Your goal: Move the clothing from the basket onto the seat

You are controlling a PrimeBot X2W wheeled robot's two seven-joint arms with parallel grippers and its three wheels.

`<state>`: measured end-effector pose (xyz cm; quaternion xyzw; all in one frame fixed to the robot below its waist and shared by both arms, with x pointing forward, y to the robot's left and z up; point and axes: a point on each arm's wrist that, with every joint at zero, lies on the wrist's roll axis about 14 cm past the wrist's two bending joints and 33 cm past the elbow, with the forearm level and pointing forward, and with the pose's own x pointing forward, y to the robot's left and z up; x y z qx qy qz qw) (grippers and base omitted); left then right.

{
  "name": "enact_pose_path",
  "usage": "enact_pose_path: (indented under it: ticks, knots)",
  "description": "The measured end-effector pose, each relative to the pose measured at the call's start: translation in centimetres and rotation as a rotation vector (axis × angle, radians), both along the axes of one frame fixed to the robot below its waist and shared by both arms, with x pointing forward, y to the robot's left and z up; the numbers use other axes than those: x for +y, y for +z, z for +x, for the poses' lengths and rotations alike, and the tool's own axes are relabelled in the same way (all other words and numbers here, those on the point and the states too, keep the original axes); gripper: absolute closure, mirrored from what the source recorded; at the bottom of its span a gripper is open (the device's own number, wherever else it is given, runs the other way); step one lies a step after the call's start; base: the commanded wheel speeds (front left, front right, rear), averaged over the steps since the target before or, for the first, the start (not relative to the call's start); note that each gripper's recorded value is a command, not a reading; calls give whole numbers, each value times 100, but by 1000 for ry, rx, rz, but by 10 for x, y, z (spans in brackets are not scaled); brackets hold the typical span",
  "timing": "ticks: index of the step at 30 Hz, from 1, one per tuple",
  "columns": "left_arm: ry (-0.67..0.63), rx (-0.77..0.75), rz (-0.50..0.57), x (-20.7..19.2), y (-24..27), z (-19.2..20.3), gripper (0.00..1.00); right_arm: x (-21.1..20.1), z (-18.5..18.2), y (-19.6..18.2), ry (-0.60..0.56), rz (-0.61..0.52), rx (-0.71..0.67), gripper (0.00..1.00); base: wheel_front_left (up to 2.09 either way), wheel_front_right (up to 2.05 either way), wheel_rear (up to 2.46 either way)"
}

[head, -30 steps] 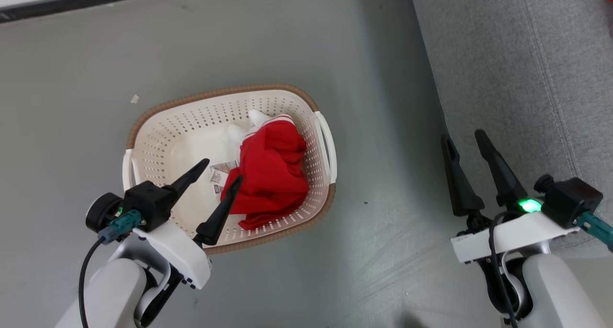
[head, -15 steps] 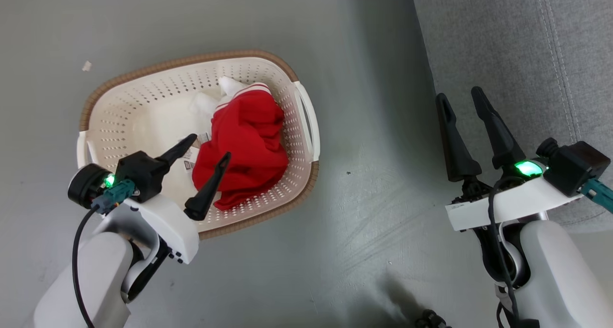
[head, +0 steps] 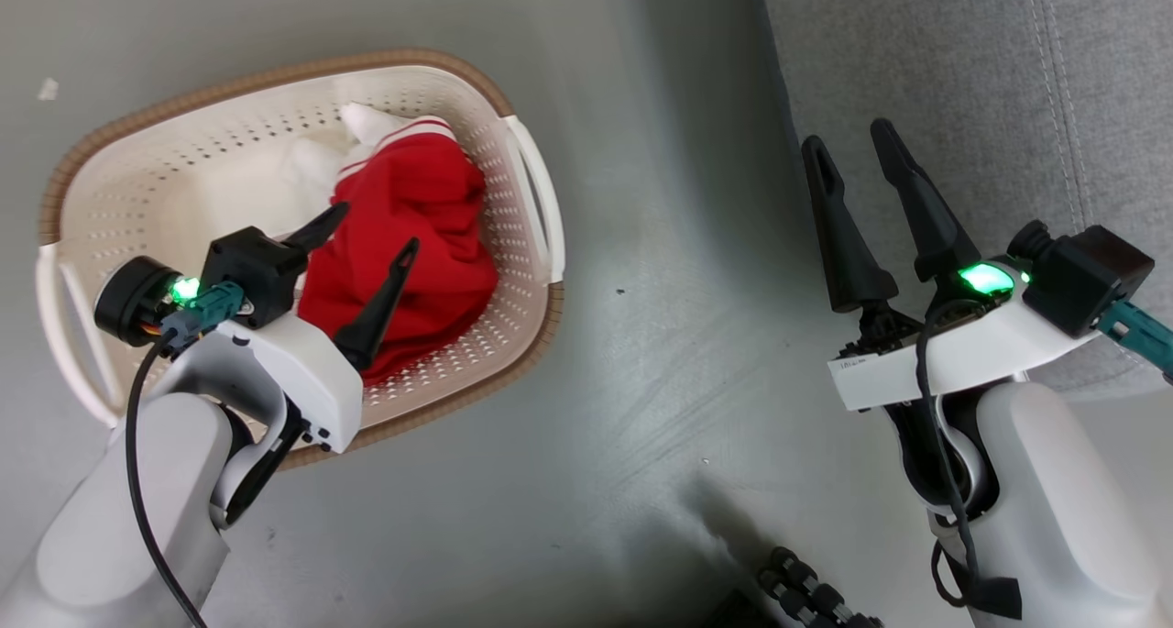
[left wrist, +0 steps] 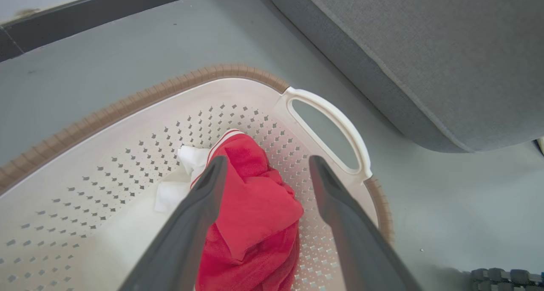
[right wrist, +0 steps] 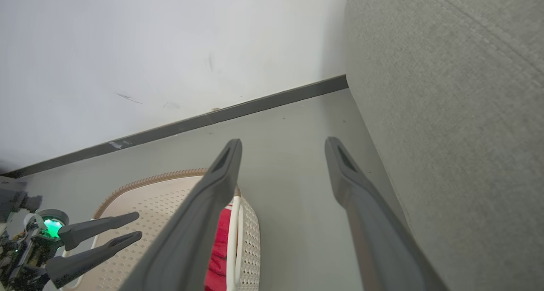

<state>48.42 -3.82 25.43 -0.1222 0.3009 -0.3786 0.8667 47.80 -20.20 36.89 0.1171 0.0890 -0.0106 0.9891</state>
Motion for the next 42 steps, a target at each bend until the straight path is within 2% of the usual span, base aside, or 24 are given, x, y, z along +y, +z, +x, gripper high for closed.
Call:
enact_pose_path:
  ticks: [16, 42]
  knots:
    - [-31, 65, 21, -19, -32, 6, 0, -7, -2, -12, -11, -4, 38, 0, 0, 0, 0]
    - [-59, 140, -10, -44, -49, 2, 0, -17, -4, -24, -30, -12, 74, 0, 0, 0, 0]
